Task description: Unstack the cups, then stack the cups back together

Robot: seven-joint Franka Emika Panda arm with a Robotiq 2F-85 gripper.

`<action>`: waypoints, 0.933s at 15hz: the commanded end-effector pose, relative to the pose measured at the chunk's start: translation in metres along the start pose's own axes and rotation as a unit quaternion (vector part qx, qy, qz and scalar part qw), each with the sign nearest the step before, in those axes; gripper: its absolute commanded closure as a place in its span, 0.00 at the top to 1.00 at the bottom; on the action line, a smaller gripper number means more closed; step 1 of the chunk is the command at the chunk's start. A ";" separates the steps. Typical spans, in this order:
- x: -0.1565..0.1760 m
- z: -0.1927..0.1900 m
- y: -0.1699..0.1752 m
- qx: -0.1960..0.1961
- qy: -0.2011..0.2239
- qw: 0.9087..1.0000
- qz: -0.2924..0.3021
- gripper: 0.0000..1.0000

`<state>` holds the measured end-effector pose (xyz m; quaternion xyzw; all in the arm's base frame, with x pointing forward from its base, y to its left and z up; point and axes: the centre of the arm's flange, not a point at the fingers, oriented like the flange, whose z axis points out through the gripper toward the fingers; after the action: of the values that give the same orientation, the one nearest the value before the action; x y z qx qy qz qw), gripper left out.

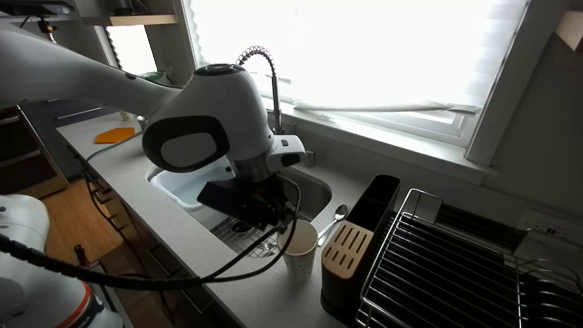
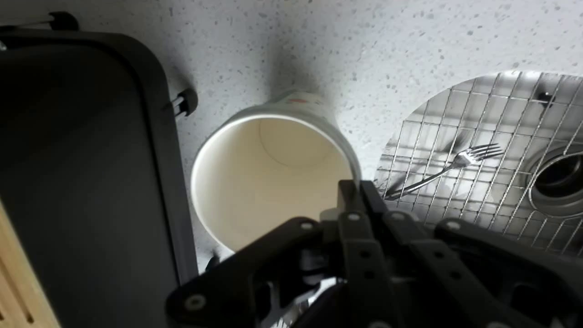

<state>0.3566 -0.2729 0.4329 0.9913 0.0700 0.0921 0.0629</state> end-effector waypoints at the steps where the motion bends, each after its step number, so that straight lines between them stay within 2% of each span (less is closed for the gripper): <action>1: 0.004 -0.008 0.008 -0.041 0.014 0.999 0.013 0.01; 2: 0.006 -0.011 0.007 0.010 0.019 1.000 0.014 0.01; 3: 0.006 -0.012 0.008 -0.029 0.016 0.999 0.018 0.01; 4: 0.008 -0.014 0.006 -0.028 0.019 0.999 0.021 0.01; 5: 0.009 -0.018 0.006 0.004 0.013 1.000 0.019 0.01; 6: 0.010 -0.016 0.006 -0.030 0.012 0.999 0.013 0.01; 7: 0.011 -0.019 0.004 -0.009 0.011 1.000 0.011 0.01; 14: 0.024 -0.052 0.008 -0.047 0.017 0.999 -0.002 0.01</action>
<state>0.3714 -0.2723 0.4701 0.9861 0.0702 0.1181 0.0939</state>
